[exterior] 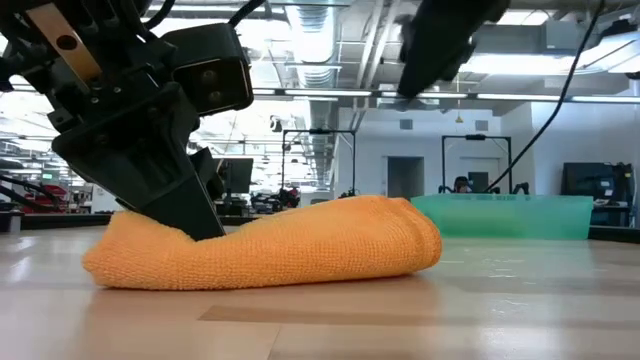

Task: Roll microfiber towels into tight, uniform cylinder then place into a basket
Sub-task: Put the orange microfiber towel into the blue bin

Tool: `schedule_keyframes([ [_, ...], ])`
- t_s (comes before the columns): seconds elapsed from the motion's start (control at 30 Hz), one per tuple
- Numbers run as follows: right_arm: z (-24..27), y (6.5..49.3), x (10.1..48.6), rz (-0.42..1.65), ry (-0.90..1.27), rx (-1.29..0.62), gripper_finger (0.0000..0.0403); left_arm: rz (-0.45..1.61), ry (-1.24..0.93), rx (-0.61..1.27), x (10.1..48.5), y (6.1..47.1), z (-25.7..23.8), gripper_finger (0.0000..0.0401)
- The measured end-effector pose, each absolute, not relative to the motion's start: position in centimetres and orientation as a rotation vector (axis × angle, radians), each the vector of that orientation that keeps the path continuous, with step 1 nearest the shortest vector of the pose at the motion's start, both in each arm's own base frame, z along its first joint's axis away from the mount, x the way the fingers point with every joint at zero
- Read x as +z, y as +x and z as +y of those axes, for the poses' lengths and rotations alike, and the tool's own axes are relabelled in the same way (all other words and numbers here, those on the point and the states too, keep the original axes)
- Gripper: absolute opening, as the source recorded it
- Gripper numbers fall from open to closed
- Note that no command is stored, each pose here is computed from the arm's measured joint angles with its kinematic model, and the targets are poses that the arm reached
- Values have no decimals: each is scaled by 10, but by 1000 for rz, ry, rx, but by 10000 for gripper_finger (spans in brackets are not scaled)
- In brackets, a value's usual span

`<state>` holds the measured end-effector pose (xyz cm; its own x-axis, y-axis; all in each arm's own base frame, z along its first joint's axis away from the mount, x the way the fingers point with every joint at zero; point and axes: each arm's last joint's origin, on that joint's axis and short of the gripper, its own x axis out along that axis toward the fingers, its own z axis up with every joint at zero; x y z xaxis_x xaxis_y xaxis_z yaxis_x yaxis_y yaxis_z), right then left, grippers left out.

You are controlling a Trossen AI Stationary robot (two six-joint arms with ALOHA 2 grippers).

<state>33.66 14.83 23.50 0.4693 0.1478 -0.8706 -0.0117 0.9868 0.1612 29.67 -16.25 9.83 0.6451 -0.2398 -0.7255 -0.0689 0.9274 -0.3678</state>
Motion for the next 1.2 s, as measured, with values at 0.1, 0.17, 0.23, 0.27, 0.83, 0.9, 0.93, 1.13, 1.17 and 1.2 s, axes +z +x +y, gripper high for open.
schedule_keyframes([
  [0.1,158,326,242,988,94,70,122,869,-371,-105,98,297,-163,67],
  [0.17,163,325,236,932,85,63,122,868,-370,-105,98,297,-163,67],
  [0.23,167,330,229,878,84,85,122,867,-370,-106,98,297,-162,67],
  [0.27,169,334,226,854,83,97,122,866,-370,-105,98,297,-162,67],
  [0.83,152,380,162,873,13,230,240,864,-372,-103,98,297,-162,68],
  [0.9,148,386,155,865,28,234,248,863,-371,-104,98,297,-162,68],
  [0.93,146,388,151,872,29,228,249,862,-371,-104,98,297,-162,68],
  [1.13,139,395,130,926,92,290,249,858,-369,-99,98,297,-162,68],
  [1.17,138,396,125,937,109,297,249,856,-369,-98,98,297,-162,68],
  [1.2,138,397,121,945,121,298,249,855,-368,-98,98,297,-162,68],
])
